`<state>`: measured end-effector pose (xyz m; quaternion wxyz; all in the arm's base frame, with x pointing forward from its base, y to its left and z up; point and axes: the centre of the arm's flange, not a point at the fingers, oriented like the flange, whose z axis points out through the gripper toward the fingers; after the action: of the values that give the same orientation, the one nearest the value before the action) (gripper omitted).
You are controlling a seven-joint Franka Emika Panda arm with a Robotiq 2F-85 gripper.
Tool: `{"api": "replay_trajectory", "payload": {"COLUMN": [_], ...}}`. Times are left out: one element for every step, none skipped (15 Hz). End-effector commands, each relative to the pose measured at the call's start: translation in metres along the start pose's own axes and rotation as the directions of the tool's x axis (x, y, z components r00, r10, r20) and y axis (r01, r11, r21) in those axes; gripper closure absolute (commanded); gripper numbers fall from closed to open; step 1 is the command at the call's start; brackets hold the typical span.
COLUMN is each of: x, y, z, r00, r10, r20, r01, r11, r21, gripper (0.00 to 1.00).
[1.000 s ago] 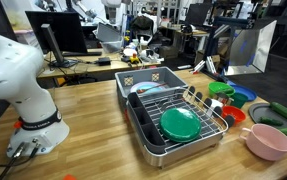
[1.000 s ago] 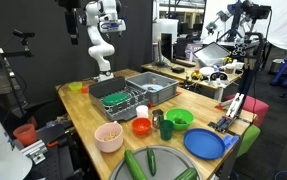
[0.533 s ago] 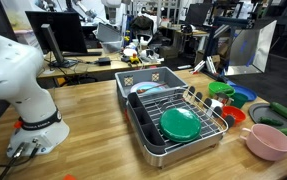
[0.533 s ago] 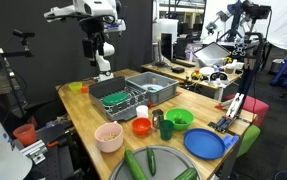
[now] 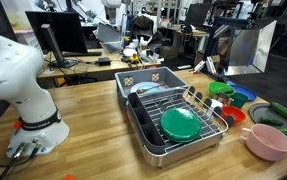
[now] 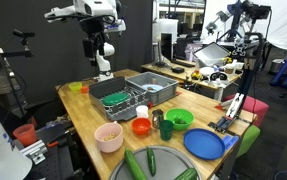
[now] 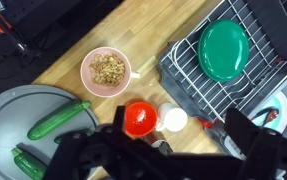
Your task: Pick up the green object on the tray and put it in the green bowl
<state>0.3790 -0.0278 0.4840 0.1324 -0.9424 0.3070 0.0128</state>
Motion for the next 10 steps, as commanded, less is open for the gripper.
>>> {"api": "replay_trajectory", "payload": {"x": [0.007,0.014,0.026,0.039,0.053,0.067,0.08,0.091,0.103,0.114], "y": [0.001,0.003,0.009,0.014,0.023,0.031,0.04,0.048,0.057,0.064], "z": [0.003,0.006,0.01,0.014,0.019,0.026,0.034,0.042,0.052,0.062], "r00": [0.999,0.994,0.983,0.972,0.957,0.938,0.916,0.89,0.862,0.83], "r10": [0.046,0.106,0.185,0.234,0.283,0.339,0.392,0.447,0.498,0.548], "r20": [0.014,0.004,-0.02,-0.033,-0.066,-0.08,-0.087,-0.093,-0.097,-0.102], "r01": [-0.046,-0.106,-0.184,-0.233,-0.279,-0.333,-0.385,-0.438,-0.488,-0.538], "r11": [0.999,0.994,0.982,0.972,0.958,0.94,0.918,0.893,0.866,0.836], "r21": [0.007,0.016,0.03,0.043,0.064,0.079,0.092,0.101,0.107,0.111], "gripper": [0.0,0.0,0.0,0.0,0.0,0.0,0.0,0.0,0.0,0.0]}}
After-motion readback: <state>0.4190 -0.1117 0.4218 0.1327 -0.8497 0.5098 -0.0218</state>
